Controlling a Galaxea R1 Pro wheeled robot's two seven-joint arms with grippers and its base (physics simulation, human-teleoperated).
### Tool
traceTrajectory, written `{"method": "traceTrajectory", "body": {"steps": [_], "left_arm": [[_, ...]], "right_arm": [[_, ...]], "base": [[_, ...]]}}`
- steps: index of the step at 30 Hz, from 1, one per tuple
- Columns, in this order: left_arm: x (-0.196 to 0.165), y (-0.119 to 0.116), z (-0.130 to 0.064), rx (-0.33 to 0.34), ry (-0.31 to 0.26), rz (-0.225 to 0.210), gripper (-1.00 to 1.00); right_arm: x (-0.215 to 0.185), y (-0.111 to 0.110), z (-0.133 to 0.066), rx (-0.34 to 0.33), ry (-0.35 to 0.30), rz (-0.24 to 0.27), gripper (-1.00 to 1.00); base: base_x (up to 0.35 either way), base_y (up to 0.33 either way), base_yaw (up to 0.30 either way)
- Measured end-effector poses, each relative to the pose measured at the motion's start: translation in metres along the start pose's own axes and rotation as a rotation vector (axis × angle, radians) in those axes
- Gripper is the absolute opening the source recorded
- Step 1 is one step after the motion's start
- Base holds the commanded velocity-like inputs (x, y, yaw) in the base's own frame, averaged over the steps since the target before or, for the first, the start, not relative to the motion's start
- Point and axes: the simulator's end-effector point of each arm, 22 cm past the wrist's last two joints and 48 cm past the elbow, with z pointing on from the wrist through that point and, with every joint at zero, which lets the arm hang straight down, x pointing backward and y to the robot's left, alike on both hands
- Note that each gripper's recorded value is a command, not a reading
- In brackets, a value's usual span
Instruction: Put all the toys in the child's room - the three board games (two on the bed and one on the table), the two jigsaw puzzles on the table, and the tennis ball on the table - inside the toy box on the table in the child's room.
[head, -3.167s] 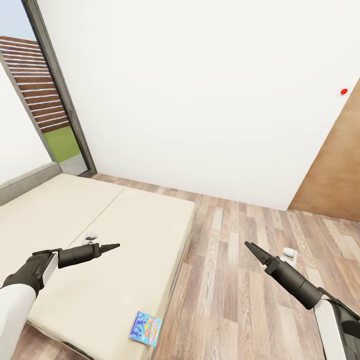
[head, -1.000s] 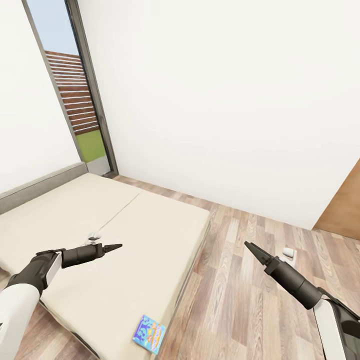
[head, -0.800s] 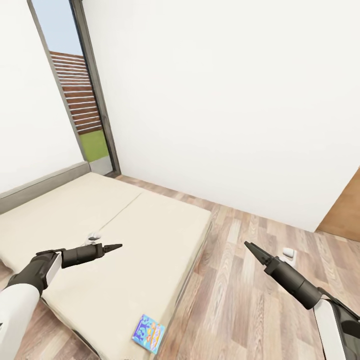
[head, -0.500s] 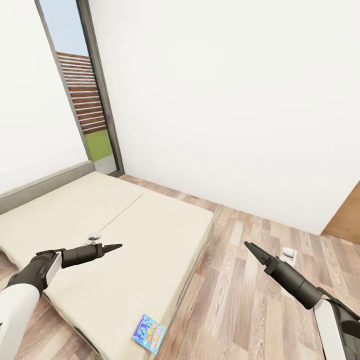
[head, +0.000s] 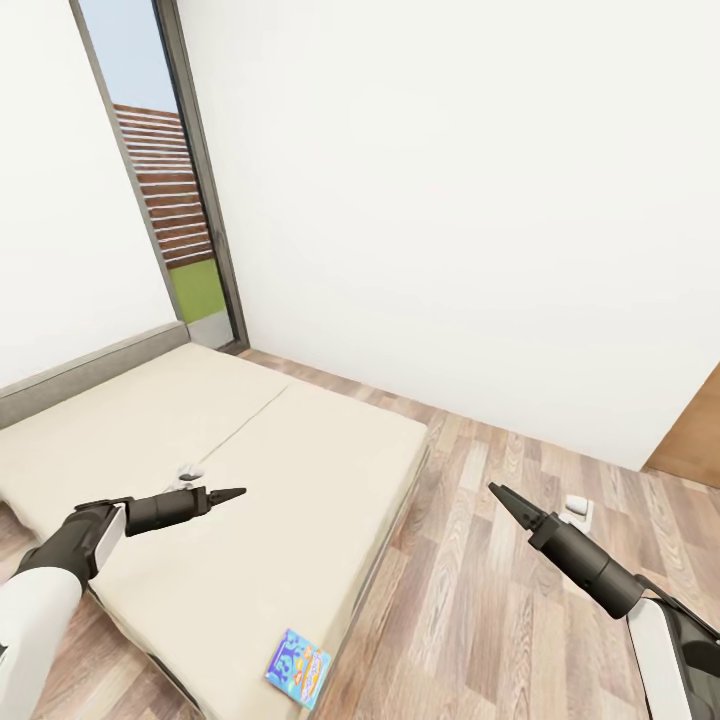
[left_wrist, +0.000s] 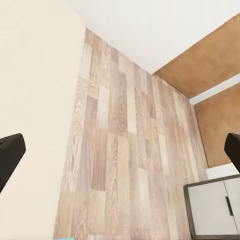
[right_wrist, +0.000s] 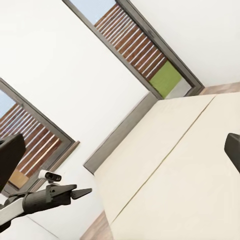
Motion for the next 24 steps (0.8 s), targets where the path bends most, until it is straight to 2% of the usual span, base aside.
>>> {"method": "traceTrajectory", "body": {"steps": [18,24], "left_arm": [[0.0011,-0.0028,0.0034,0.007,0.001,-0.002,1.00],[0.0012,-0.0029,0.0034,0.006,0.001,-0.002,1.00]], "right_arm": [[0.0011,-0.0002,0.0010,0.002,0.003,-0.001,1.00],[0.0010,0.0002,0.0009,0.002,0.002,-0.001,1.00]], "base": [[0.013,0.000,0.000],[0.139,0.000,0.000]]}}
